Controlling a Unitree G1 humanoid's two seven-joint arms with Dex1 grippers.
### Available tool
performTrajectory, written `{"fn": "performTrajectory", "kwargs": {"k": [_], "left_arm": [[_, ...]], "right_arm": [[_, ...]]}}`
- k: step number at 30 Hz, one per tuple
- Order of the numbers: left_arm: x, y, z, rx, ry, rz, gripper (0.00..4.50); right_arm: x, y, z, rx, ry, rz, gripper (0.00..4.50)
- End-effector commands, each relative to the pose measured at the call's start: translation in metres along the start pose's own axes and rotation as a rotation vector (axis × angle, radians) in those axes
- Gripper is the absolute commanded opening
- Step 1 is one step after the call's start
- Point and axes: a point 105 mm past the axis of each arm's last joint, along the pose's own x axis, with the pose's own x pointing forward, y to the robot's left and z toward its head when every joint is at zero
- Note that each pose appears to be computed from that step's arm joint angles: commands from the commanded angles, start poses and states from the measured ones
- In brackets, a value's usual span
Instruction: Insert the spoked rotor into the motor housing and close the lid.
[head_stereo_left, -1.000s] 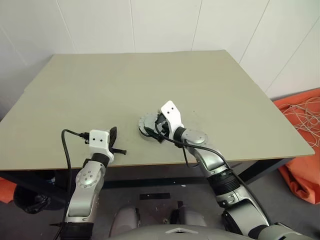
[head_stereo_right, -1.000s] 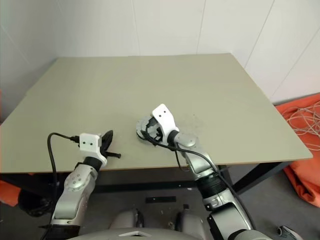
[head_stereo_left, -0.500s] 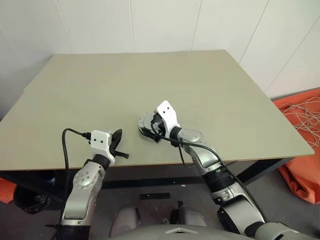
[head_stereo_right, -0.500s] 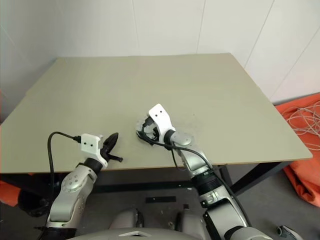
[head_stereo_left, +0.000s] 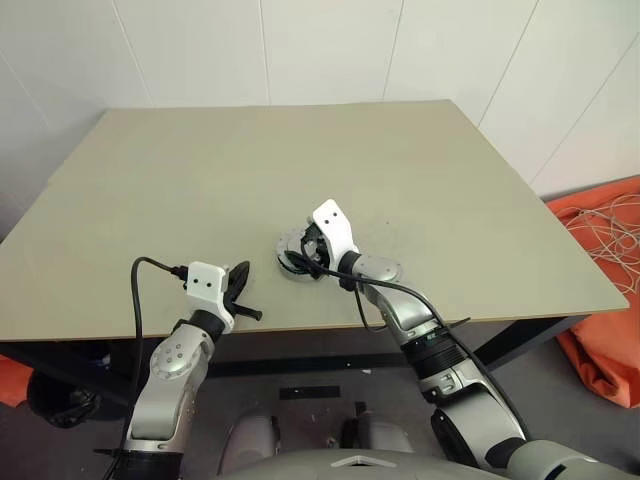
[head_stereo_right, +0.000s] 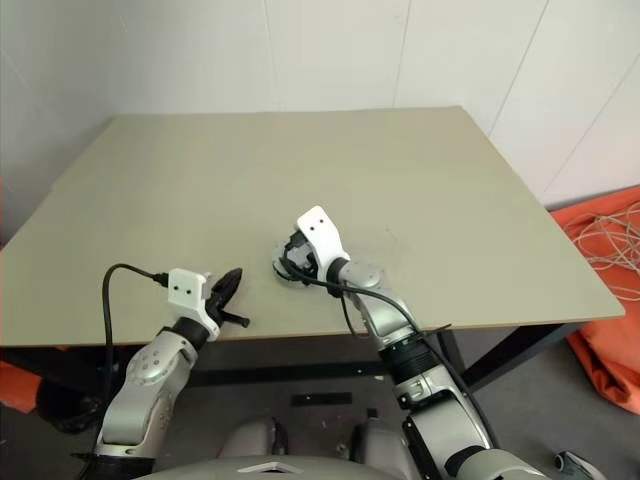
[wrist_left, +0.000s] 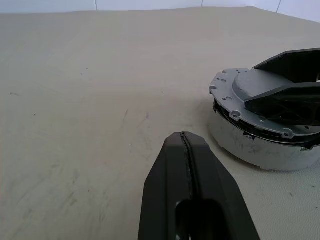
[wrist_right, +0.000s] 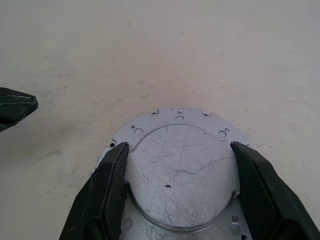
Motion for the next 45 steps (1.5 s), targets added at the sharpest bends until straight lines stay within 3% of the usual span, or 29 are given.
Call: {"fn": "performTrajectory", "kwargs": {"k": [1, 8, 45], "left_arm": [[0.001, -0.002, 0.012, 0.01, -0.045, -0.009, 0.0], [0.003, -0.002, 0.011, 0.005, -0.042, -0.011, 0.0], [0.005, -0.003, 0.006, -0.003, -0.035, 0.003, 0.0]], "right_arm": [[0.0, -0.002, 0.013, -0.015, -0.038, 0.003, 3.13], [-0.007, 0.002, 0.024, -0.017, -0.073, 0.087, 3.13], [0.001, 0.005, 0.006, -0.081, 0.073, 0.094, 3.13]]}}
